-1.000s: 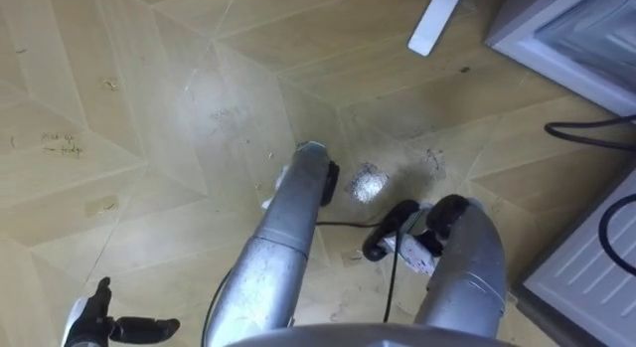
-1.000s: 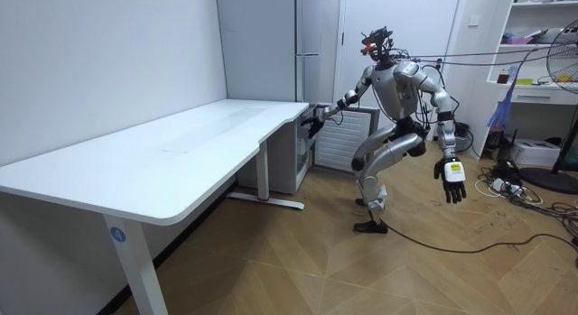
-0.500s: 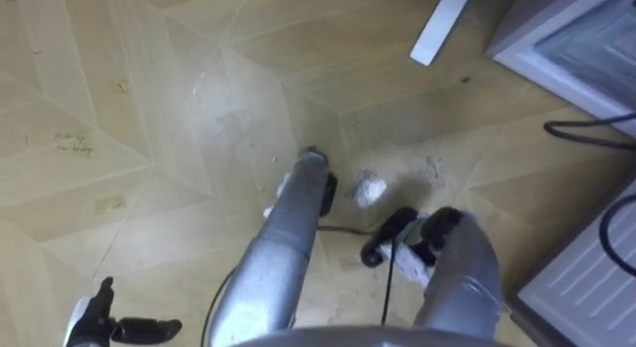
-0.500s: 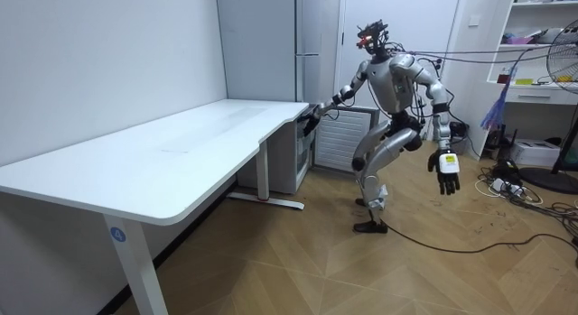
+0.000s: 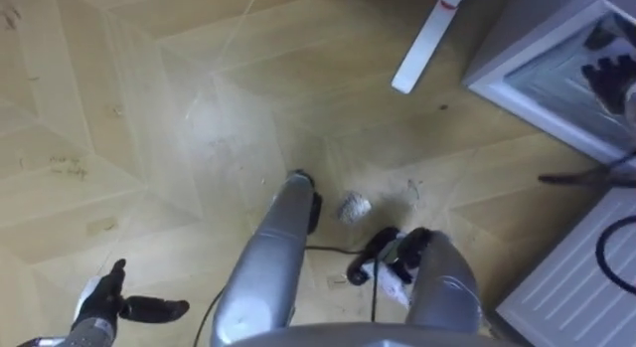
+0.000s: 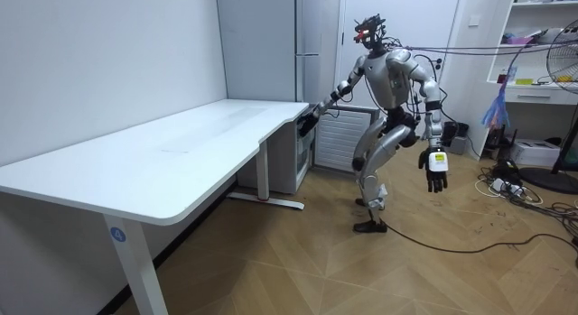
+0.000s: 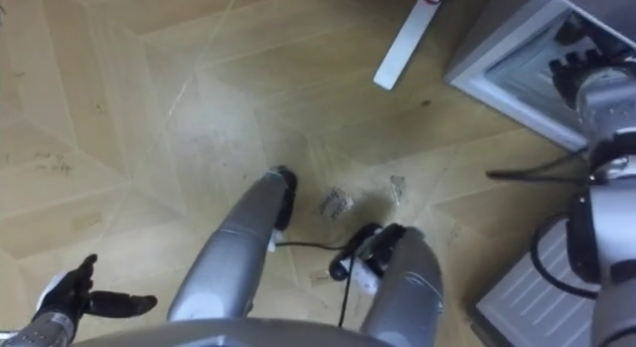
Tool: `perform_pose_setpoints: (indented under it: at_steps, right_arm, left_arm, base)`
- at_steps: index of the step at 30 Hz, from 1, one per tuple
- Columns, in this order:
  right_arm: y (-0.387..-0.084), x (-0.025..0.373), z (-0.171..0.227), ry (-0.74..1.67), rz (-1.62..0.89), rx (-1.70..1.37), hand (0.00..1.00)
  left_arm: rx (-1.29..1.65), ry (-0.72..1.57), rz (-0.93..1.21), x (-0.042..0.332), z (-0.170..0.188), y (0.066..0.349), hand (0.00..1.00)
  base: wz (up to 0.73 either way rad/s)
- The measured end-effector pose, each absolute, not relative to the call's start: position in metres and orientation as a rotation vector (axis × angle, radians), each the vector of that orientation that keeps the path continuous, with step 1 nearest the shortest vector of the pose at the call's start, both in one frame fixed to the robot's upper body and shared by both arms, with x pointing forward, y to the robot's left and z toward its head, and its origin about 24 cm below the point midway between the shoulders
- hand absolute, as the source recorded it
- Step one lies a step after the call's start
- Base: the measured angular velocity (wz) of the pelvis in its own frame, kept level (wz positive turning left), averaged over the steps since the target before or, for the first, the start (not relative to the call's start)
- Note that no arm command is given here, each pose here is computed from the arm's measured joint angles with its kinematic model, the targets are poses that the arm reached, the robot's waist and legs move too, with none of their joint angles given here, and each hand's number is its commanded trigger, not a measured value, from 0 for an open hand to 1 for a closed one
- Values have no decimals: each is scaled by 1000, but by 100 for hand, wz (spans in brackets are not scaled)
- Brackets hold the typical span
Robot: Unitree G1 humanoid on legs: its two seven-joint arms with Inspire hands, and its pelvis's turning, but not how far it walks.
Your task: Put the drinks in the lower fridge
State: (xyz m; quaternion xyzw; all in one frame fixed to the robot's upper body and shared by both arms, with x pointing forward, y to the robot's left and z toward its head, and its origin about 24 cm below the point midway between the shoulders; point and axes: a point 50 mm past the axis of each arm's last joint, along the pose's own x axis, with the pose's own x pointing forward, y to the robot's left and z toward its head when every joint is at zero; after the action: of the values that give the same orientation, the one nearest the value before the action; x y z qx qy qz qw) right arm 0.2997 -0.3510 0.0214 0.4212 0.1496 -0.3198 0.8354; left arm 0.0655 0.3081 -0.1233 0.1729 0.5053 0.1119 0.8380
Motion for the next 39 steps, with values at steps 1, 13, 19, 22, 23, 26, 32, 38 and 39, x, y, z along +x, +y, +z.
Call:
perform_pose_setpoints:
  at_steps: [1, 13, 19, 22, 23, 26, 32, 38, 39]
  right_arm:
    - [-351, 293, 13, 342, -650, 853, 0]
    - [-360, 203, -46, 534, -491, 544, 0]
    - [-352, 168, -55, 614, -446, 295, 0]
    - [-346, 168, -46, 569, -446, 199, 0]
    - [-348, 168, -37, 527, -478, 137, 0]
    - [-350, 176, -15, 438, -534, -16, 0]
    - [-362, 191, 42, 155, -716, -236, 0]
    - [-381, 179, 78, -19, -977, -307, 0]
    - [-383, 178, 79, -23, -993, -308, 0]
  left_arm:
    - [364, 1076, 238, 65, -124, 309, 0]
    - [351, 1099, 330, 55, -128, 313, 0]
    - [355, 1050, 374, 60, -128, 306, 0]
    - [367, 1055, 369, 58, -132, 298, 0]
    - [373, 1059, 366, 57, -133, 295, 0]
    - [358, 1063, 385, 52, -134, 291, 0]
    - [353, 1068, 391, 52, -135, 289, 0]
    - [354, 1118, 385, 44, -137, 289, 0]
    - [355, 1121, 386, 42, -137, 289, 0]
  base:
    - [-18]
    - [-17]
    - [-27]
    - [-37]
    - [-42]
    - [-37]
    - [-10]
    - [-12]
    - [-6]
